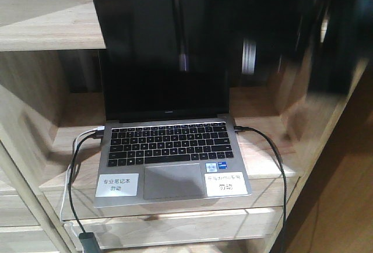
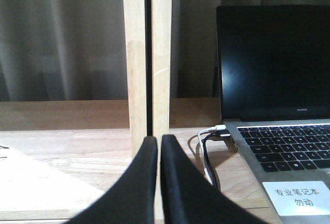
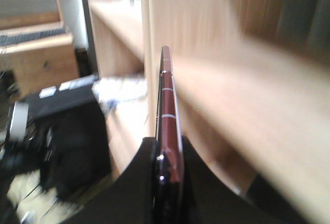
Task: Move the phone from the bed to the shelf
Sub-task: 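Lower the phone onto the upper shelf and open the right gripper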
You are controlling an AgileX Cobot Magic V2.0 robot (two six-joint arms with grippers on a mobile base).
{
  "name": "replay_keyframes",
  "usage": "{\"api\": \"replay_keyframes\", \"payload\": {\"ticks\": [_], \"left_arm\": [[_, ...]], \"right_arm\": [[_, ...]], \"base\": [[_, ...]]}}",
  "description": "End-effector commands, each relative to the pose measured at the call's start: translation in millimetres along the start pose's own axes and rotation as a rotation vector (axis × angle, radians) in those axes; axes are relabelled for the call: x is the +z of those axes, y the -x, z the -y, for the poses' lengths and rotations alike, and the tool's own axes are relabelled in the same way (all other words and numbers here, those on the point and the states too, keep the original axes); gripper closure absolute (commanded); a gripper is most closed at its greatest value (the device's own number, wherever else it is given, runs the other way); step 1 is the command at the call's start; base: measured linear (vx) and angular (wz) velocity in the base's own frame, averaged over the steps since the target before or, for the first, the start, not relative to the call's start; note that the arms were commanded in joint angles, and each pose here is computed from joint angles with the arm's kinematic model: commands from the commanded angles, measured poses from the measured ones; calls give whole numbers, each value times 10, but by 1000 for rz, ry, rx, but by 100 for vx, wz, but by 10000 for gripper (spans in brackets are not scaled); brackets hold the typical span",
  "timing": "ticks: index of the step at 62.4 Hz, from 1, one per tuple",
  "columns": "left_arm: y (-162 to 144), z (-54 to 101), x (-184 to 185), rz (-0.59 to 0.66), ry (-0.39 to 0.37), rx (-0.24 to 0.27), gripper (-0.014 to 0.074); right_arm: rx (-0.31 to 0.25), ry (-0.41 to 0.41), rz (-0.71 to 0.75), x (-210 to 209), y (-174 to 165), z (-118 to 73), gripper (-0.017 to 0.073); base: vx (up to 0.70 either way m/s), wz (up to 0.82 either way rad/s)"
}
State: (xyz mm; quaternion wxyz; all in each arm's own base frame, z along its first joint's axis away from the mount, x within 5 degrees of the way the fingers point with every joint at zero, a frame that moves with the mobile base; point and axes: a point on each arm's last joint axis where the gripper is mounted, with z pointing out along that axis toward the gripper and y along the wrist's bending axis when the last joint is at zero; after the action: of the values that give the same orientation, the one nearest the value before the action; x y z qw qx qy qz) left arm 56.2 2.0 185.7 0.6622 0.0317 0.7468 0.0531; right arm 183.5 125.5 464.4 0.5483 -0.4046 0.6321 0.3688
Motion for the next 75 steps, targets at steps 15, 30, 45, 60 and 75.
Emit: {"api": "replay_keyframes", "payload": {"ticks": [15,30,45,60,75], "left_arm": [[142,-16,-30,107,10,-14,592],[142,-16,-30,107,10,-14,592],[142,-16,-30,107,10,-14,592],[142,-16,-30,107,10,-14,592],[142,-16,-30,107,10,-14,592]], "right_arm": [[-27,-13,159,180,626,315,561],[-17,51,170,597,751,678,561],[-10,81,152,1218,703,852,561],[38,54,138,1667,504,1064,561],[94,1,122,1925,248,1289,561]], "base": [[0,0],[0,0],[0,0],[0,0],[0,0]]}}
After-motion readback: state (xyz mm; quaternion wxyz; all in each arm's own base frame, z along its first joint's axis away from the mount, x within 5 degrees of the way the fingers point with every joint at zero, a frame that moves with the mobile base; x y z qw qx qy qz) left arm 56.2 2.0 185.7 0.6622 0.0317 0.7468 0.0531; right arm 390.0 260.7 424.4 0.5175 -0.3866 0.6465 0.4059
